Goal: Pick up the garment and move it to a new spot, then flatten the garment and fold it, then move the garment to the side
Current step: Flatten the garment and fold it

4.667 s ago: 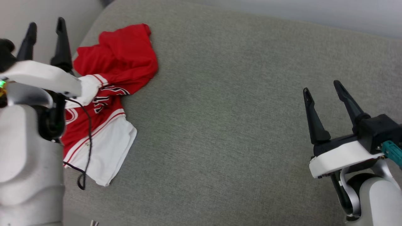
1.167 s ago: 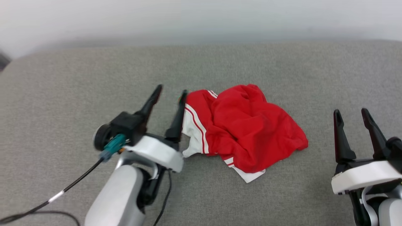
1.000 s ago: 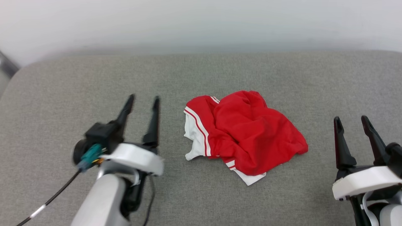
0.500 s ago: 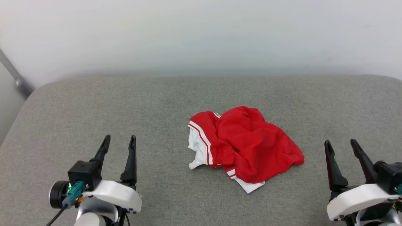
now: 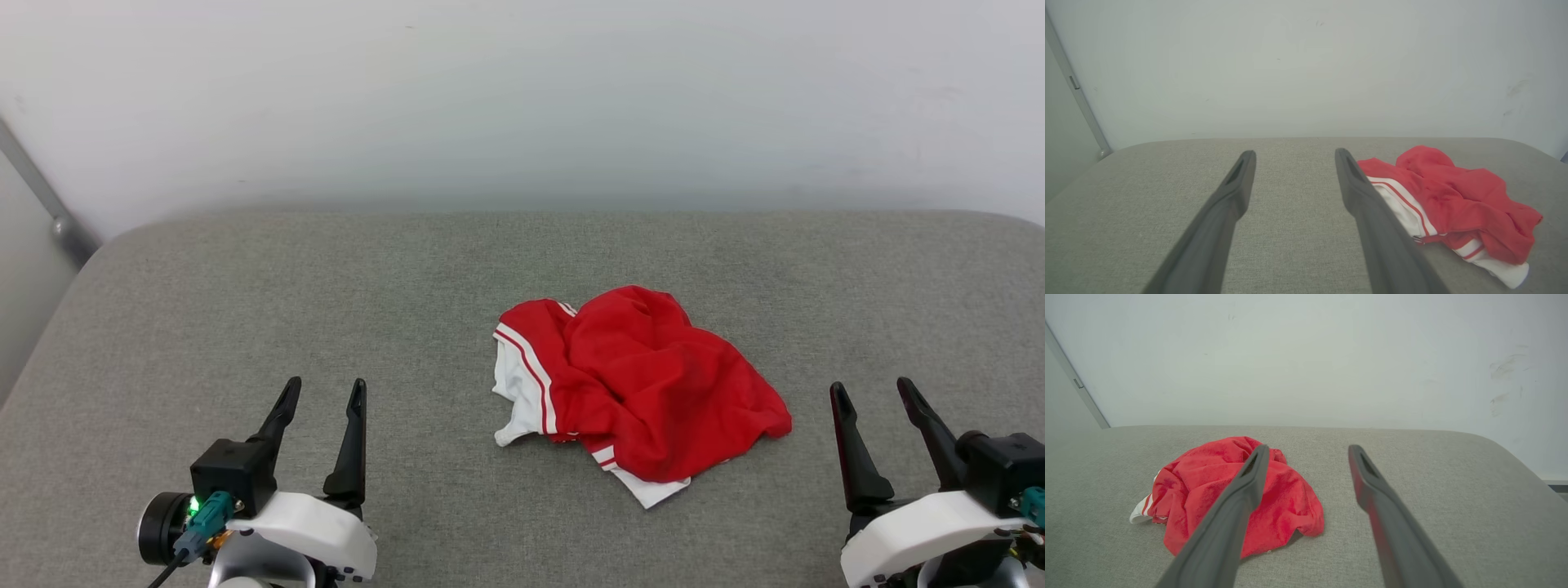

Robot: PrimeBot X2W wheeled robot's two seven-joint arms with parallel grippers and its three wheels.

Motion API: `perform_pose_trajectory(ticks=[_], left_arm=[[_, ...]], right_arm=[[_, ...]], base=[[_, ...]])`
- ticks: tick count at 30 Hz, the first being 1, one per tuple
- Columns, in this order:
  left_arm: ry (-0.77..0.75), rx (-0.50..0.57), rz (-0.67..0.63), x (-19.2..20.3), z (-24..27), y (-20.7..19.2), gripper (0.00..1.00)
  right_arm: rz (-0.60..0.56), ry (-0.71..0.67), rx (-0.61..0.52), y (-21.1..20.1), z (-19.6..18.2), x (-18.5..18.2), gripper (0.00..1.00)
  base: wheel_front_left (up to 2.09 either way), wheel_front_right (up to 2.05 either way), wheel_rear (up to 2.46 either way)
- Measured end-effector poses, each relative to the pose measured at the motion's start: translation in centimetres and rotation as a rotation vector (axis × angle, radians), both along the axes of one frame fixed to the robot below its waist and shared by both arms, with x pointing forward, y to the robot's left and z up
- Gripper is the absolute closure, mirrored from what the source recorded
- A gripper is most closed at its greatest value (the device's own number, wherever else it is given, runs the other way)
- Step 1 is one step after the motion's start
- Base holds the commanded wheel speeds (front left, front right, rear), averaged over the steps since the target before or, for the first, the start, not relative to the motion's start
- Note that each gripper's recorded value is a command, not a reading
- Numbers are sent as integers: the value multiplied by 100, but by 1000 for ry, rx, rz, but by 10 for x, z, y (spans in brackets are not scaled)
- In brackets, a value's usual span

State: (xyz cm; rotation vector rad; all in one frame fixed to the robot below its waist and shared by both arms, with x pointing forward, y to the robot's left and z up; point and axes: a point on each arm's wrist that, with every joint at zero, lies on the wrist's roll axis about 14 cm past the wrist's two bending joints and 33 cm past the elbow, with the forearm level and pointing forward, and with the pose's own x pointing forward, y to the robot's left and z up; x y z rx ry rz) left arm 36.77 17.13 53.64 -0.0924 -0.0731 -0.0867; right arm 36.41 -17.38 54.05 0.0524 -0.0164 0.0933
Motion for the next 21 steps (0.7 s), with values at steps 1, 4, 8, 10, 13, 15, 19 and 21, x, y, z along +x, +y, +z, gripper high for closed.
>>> perform_pose_trajectory(ticks=[1, 4, 8, 10, 13, 15, 19, 21], left_arm=[[1, 1, 1, 0, 0, 0, 0], [3, 3, 4, 0, -1, 2, 0], [7, -2, 6, 0, -2, 3, 0], [6, -5, 13, 1, -2, 4, 0], [-4, -9, 21, 1, 0, 6, 0], [-17, -15, 31, 2, 3, 7, 0], [-35, -29, 49, 2, 4, 11, 0], [-43, -33, 53, 6, 5, 11, 0]], right_arm=[[1, 3, 0, 0, -1, 0, 0], [2, 6, 0, 1, -2, 0, 0], [3, 9, -1, 1, -3, 1, 0], [-20, 24, 11, -7, -6, 1, 0], [-79, 83, 26, -28, -20, 1, 0], [-107, 146, 71, -38, -33, 1, 0], [-121, 311, 91, -44, -64, 5, 0], [-103, 388, 94, -38, -74, 13, 0]], base=[[0, 0, 0], [0, 0, 0], [0, 0, 0], [0, 0, 0], [0, 0, 0], [0, 0, 0], [0, 0, 0], [0, 0, 0]])
